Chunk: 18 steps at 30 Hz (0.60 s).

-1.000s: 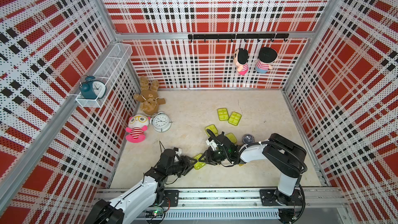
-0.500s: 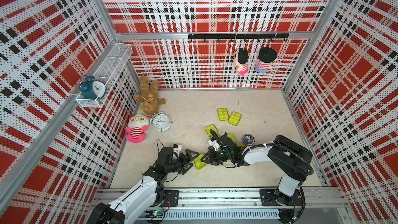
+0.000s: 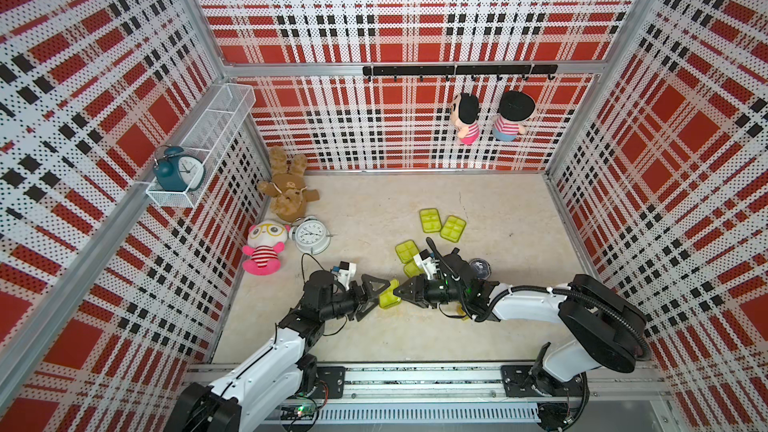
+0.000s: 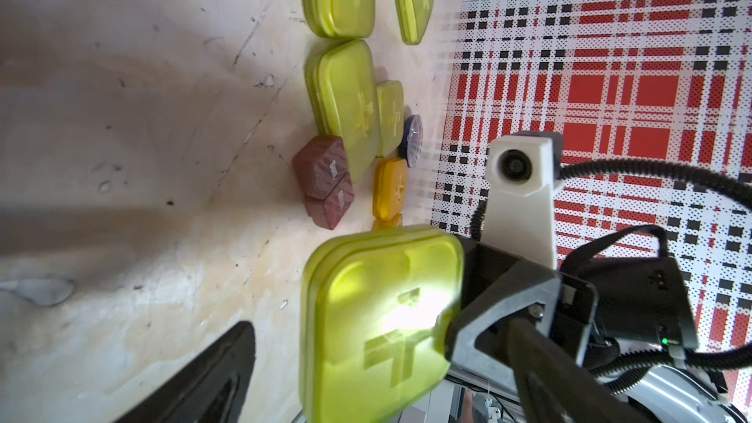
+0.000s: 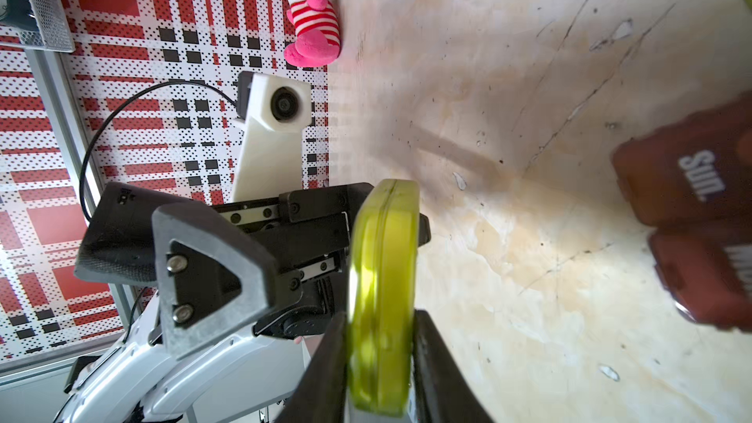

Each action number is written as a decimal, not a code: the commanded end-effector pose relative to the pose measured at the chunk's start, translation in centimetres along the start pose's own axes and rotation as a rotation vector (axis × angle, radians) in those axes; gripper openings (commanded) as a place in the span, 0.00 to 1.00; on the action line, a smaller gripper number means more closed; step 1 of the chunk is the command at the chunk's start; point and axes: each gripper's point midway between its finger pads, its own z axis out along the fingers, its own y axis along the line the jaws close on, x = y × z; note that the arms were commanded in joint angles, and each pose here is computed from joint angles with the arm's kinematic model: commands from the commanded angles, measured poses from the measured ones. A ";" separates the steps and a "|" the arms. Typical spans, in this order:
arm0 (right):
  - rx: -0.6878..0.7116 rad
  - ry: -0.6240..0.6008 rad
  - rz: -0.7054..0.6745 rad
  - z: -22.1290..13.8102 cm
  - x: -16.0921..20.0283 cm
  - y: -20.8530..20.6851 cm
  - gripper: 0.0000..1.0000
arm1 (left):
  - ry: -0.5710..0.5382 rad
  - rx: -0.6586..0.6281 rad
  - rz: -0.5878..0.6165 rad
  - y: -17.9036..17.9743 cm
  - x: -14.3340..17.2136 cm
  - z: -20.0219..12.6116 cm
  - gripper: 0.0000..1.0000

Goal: Close pillboxes
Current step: Close the lid on the pillbox.

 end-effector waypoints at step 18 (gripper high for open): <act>-0.077 -0.044 0.031 -0.5 -0.4 0.4 0.27 | 0.003 0.149 -0.034 -1.7 1.5 -0.6 0.84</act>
